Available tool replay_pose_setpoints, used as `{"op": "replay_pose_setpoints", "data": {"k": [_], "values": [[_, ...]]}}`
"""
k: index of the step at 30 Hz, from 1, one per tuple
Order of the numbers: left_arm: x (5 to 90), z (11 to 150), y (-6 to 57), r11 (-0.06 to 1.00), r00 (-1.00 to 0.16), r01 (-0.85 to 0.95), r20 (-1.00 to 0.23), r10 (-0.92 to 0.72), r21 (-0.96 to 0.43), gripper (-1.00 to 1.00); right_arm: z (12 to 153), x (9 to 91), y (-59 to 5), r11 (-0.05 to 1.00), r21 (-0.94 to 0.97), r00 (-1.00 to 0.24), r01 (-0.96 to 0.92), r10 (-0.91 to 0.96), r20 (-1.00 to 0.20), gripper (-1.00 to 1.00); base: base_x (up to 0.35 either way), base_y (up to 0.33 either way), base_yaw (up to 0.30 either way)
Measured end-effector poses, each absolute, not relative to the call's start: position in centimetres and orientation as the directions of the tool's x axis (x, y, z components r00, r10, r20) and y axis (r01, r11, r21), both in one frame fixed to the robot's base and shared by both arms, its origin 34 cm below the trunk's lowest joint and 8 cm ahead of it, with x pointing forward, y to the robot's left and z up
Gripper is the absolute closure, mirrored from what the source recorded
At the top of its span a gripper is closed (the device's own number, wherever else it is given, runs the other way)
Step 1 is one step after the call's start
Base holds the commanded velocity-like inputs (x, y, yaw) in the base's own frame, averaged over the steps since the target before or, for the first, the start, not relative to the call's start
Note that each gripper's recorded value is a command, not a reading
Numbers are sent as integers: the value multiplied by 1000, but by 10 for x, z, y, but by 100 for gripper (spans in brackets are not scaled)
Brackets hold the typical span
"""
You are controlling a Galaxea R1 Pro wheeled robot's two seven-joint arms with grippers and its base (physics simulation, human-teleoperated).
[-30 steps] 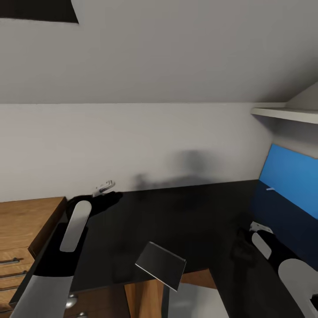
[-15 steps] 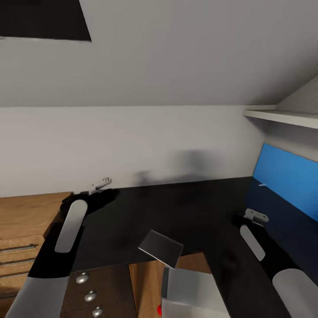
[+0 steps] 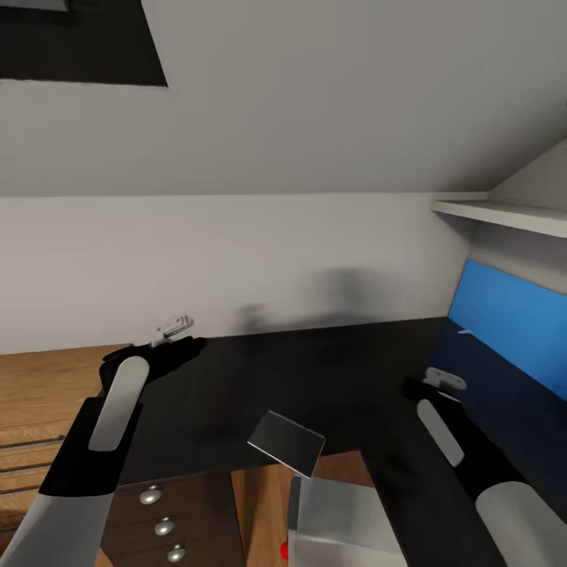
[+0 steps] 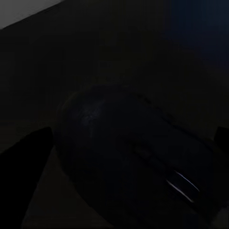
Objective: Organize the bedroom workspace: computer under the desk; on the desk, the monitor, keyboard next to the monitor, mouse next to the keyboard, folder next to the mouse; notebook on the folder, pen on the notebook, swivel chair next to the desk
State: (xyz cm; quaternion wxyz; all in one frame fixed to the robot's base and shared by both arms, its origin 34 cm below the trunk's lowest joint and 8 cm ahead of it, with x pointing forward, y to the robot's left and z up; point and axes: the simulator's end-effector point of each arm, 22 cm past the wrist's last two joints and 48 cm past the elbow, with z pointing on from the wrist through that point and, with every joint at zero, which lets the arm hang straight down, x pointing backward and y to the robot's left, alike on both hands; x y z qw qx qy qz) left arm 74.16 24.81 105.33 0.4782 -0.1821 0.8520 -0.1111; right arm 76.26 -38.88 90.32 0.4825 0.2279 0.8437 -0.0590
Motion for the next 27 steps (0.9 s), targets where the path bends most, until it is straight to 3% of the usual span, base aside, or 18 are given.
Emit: {"op": "replay_pose_setpoints", "data": {"k": [27], "values": [[737,1086,255,917,-480,-206,-781,-399,-342,-100,938,759,-387,889,123,-431,440,329,-840,100,-314,0,0]]}}
